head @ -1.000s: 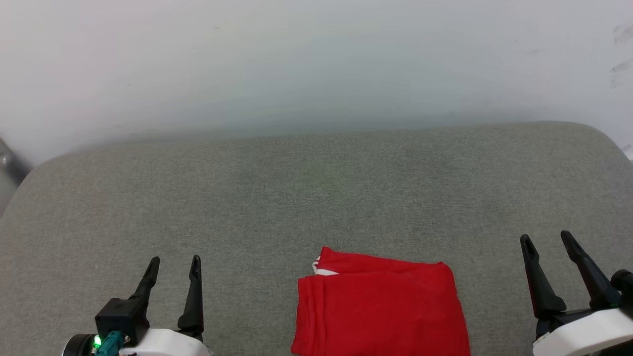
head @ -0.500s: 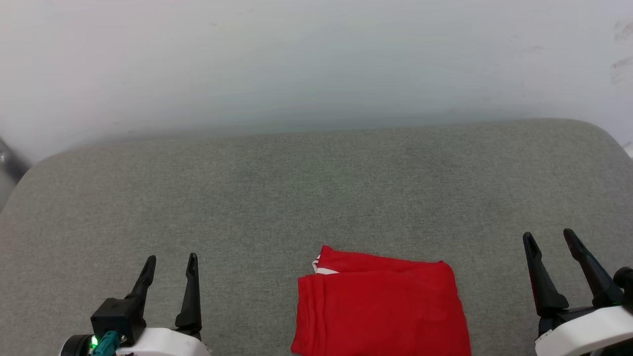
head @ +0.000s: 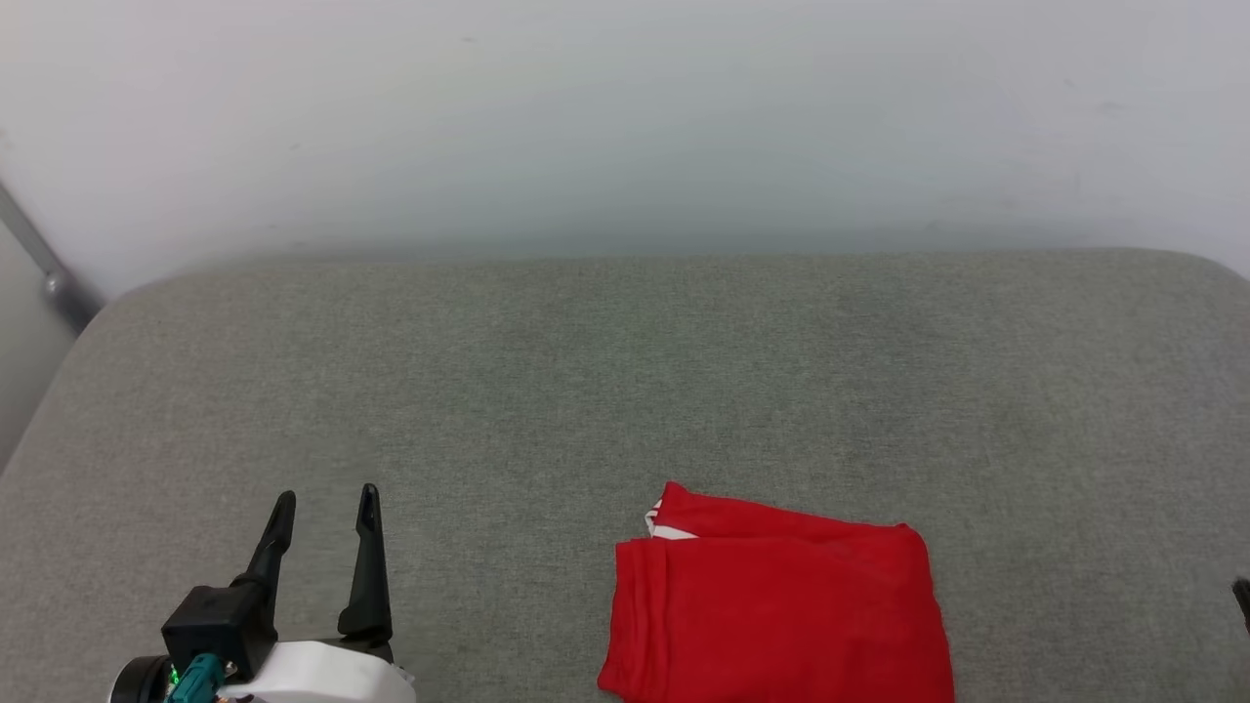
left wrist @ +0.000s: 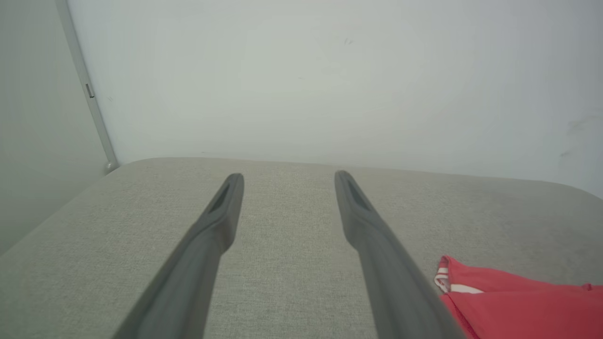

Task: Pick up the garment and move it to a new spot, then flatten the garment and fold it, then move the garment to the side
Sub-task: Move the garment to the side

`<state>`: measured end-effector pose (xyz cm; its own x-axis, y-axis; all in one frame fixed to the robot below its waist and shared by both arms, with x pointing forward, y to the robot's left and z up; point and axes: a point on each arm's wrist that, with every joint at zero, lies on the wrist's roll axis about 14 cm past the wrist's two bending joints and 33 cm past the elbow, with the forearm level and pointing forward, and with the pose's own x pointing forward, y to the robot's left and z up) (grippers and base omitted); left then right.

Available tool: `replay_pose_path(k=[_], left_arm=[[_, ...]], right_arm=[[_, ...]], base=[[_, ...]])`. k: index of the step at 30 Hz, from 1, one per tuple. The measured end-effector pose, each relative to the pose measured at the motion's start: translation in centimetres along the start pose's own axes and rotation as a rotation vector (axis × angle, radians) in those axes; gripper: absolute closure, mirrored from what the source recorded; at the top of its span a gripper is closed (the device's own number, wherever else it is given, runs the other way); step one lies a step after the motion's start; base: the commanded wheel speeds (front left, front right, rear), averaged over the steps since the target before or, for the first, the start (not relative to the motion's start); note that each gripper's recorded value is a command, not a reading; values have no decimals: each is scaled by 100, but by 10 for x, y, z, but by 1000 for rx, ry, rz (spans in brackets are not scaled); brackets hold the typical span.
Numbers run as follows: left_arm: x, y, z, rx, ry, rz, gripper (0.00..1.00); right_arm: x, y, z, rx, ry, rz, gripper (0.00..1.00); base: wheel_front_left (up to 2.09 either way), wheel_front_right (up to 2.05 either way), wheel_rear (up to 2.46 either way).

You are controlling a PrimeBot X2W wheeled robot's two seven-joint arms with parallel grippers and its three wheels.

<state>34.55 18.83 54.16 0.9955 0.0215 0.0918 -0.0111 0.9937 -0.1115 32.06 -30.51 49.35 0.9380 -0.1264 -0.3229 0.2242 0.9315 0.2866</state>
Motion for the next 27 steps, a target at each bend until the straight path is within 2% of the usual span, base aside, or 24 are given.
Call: replay_pose_path(k=[4,8,11,13,20,25,26,27], left_arm=[[-3,8,3,-3,-13,30,0],[-6,15,4,-2,-18,57,0],[-10,20,5,-2,-22,75,0],[-11,24,4,-2,-17,86,0],[-10,32,-1,7,1,105,0],[-10,35,0,19,7,109,0],[-10,35,1,21,5,110,0],[-10,36,1,22,7,110,0]], right_arm=[[0,-34,-38,120,249,-74,0],[-3,-31,-87,308,506,-68,0],[-5,-1,-119,476,663,7,0],[-2,20,-130,550,743,66,0],[21,86,-142,842,859,280,0],[26,131,-154,923,942,387,0],[26,137,-156,918,952,396,18],[26,141,-157,911,955,402,58]], base=[[0,0,0],[0,0,0],[0,0,0],[0,0,0],[0,0,0],[0,0,0],[0,0,0],[0,0,0]])
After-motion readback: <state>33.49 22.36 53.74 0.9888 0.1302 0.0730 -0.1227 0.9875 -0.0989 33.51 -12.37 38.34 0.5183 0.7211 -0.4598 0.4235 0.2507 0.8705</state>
